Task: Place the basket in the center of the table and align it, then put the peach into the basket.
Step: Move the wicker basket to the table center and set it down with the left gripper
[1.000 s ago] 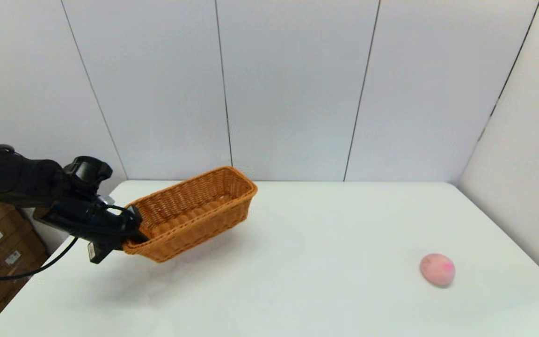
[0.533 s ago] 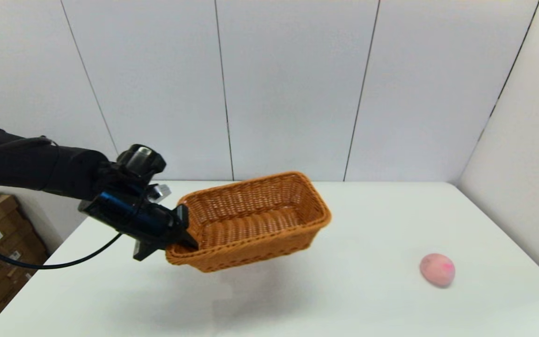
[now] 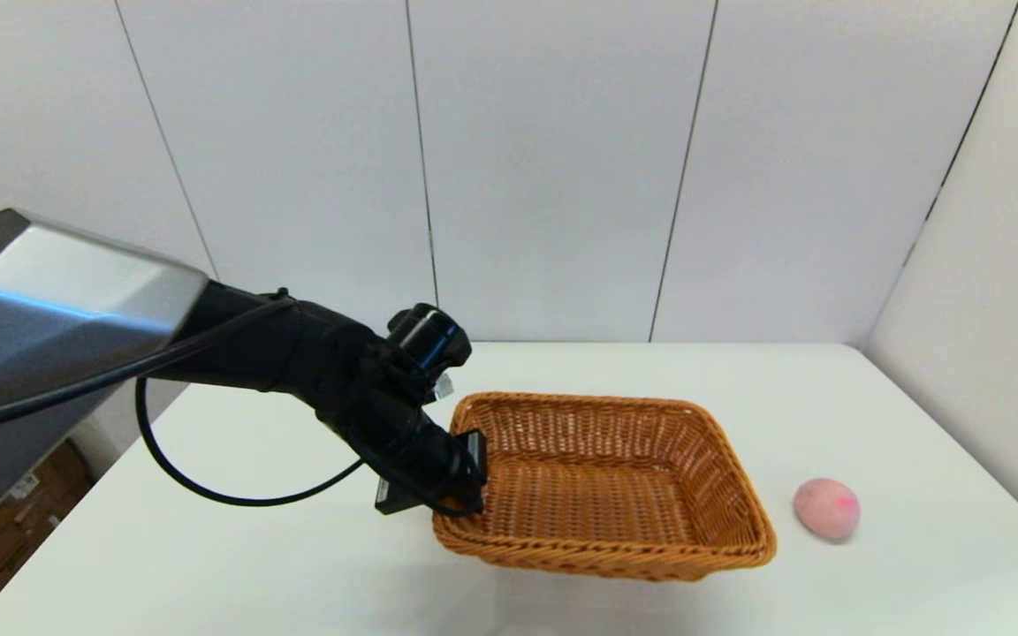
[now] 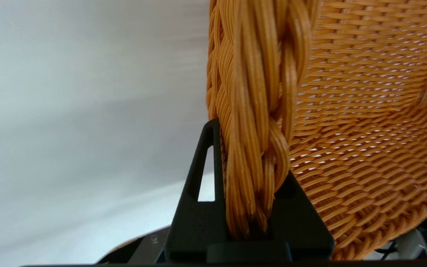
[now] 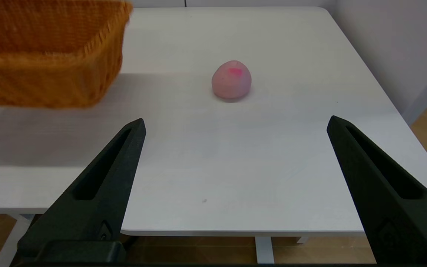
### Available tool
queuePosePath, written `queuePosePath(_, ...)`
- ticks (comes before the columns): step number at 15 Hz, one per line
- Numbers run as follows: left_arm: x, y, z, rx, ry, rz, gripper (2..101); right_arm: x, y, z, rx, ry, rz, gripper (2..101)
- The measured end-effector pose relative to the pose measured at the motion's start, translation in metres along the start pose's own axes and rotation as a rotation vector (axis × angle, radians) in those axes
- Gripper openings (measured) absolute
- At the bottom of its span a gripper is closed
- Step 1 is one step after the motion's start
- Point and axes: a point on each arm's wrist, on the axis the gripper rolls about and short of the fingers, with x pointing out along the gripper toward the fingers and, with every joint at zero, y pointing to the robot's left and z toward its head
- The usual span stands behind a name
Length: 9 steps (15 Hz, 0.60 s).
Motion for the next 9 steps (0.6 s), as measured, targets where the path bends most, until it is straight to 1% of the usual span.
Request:
queuePosePath(4,0.013,0.011,0.006,-0.03,0.022,0.028,15.1,0.0,0.0,0.0,-0.001,0.003,0.002,97.1)
queuePosePath(8,0.015,0.013,0.008,-0.039,0.013,0.042,46.4,0.0,0.0,-0.001,-0.004,0.005,0.002,97.1)
queuePosePath(9,0.015,0.013,0.008,-0.04,0.013,0.044,52.4,0.0,0.0,-0.001,-0.005,0.005,0.002,97.1)
